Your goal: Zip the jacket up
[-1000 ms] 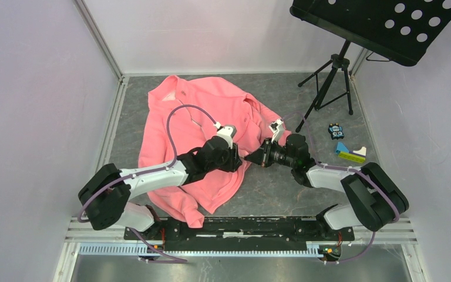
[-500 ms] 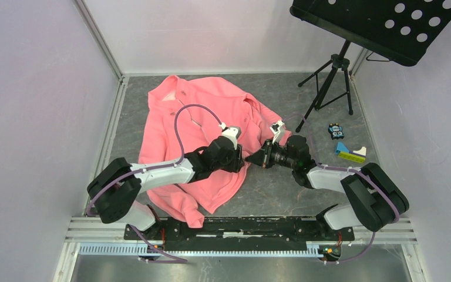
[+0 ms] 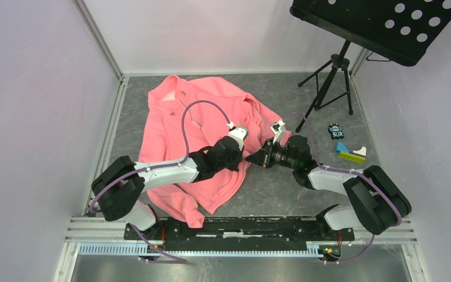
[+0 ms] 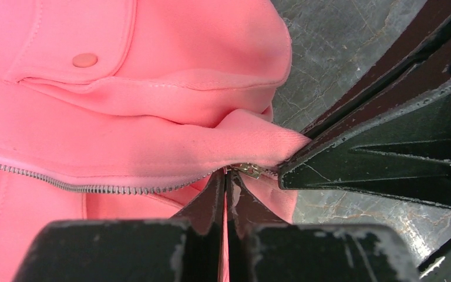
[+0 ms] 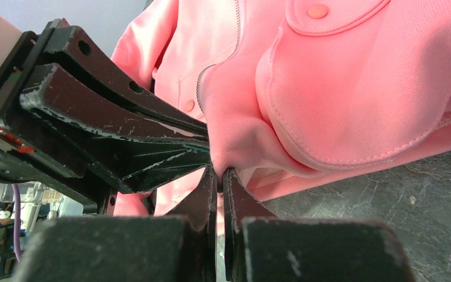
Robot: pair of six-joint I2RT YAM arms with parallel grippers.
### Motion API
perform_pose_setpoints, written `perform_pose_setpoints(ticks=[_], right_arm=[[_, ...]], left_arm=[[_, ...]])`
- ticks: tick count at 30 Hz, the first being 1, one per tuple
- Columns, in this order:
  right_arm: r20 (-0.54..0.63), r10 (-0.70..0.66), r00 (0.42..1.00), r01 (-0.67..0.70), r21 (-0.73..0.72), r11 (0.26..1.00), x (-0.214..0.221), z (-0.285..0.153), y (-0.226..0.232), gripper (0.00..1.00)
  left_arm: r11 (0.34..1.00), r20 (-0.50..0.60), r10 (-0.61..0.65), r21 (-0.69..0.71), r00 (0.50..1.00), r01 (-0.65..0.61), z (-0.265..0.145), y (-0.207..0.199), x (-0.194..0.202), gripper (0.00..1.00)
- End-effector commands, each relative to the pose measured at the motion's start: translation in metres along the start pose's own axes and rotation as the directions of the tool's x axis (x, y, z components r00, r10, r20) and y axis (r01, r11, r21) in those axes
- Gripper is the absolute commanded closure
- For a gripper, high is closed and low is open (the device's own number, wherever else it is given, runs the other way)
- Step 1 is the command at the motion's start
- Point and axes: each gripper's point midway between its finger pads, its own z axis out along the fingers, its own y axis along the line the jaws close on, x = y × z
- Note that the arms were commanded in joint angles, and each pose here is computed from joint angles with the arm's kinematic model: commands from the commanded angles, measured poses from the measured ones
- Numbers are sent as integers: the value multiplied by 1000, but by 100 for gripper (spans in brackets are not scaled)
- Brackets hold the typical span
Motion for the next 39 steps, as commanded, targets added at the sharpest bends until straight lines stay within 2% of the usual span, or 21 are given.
perform_pose_setpoints(ticks=[1,7,12,17,21,28,30,39], right_arm=[[8,-53,999,53,14,999,-2,-8,1,100],[20,-87,996,81,205,975,8,-33,-28,100],[42,-72,997,56,304,951,16,-52,-48,100],[49,-100,994,72,407,911,14,-72,-66,100],[25,-123,992,98,453,886,19,-82,-75,100],[-4,-107,994,95,491,866,34,-92,-85,100],[-16,-83,996,80,513,855,40,-96,-91,100],[-12,-73,997,66,576,815,37,-105,-106,100]], left_arm=[[985,26,94,-145,995,-89,2,20,-16,98],[903,-84,53,-421,995,-84,-3,67,6,98],[882,-101,44,-464,994,-86,-7,75,10,98],[796,-92,1,-602,996,-57,-20,106,-1,98],[680,-89,-87,-733,992,-6,-26,153,-14,98],[417,-35,-200,-908,979,53,-45,246,-42,98],[373,-7,-268,-923,963,97,-45,268,-47,98],[162,90,-265,-977,960,137,-48,365,-98,98]])
